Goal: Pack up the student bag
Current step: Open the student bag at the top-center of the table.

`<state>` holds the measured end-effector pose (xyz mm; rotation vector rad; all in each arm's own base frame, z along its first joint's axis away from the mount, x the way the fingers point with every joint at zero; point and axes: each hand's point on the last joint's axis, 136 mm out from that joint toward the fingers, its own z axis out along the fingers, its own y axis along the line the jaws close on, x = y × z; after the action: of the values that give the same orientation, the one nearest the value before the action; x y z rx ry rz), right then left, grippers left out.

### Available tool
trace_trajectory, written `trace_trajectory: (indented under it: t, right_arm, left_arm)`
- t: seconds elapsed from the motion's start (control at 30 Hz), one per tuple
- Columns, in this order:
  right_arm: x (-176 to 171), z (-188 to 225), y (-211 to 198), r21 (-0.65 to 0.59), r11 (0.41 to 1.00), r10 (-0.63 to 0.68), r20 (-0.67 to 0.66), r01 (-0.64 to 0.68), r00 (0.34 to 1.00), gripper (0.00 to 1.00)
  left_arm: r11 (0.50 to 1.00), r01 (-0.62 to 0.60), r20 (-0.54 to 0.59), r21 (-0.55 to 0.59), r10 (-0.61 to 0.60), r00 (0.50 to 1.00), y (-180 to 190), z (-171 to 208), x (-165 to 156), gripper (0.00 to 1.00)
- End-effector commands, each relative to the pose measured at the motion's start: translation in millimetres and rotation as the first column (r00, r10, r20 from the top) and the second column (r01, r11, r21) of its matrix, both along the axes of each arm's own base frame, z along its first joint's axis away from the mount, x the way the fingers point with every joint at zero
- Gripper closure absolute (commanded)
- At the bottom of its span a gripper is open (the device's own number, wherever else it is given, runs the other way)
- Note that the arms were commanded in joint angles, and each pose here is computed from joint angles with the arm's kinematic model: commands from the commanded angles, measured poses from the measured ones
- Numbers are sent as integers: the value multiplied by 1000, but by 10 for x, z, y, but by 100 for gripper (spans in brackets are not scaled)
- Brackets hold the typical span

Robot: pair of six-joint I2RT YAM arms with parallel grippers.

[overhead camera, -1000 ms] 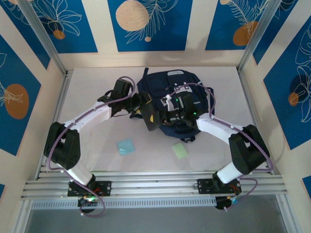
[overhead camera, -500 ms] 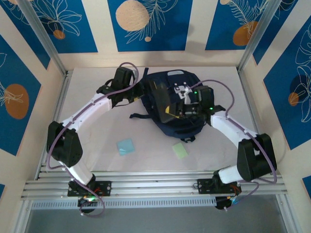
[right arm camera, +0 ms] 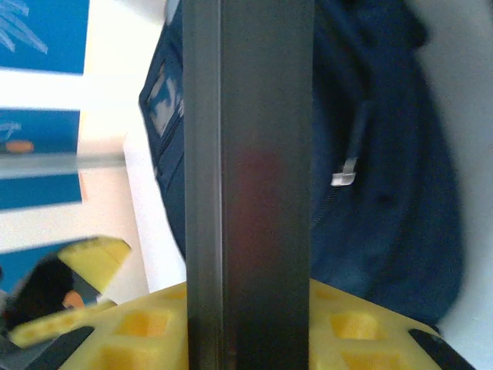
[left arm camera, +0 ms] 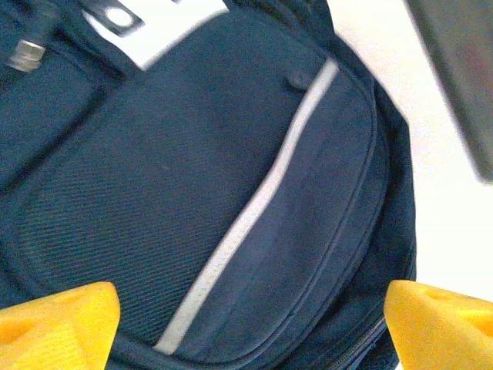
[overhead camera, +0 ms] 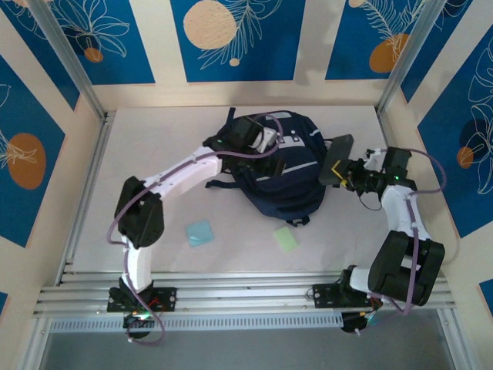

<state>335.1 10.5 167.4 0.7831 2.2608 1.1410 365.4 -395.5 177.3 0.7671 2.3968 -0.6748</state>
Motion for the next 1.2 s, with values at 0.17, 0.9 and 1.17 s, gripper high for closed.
trace_trajectory:
  t: [0.17,0.9,1.17]
  right_arm:
    - [-244,112,-211,69,996,-65,11,64,998,78]
    - [-375,259,-261,55,987,-154,29,153,988,81]
    - [-437,208,-301,41,976,-215,19,214,976,80]
  left_arm:
    - [946,241,78,217,-262,962,-397,-392,-141,14]
    - [944,174,148,281,-221,964,-500,-465,117,100]
    - [962,14,-66,-273,-33,997,-503,580,342,100]
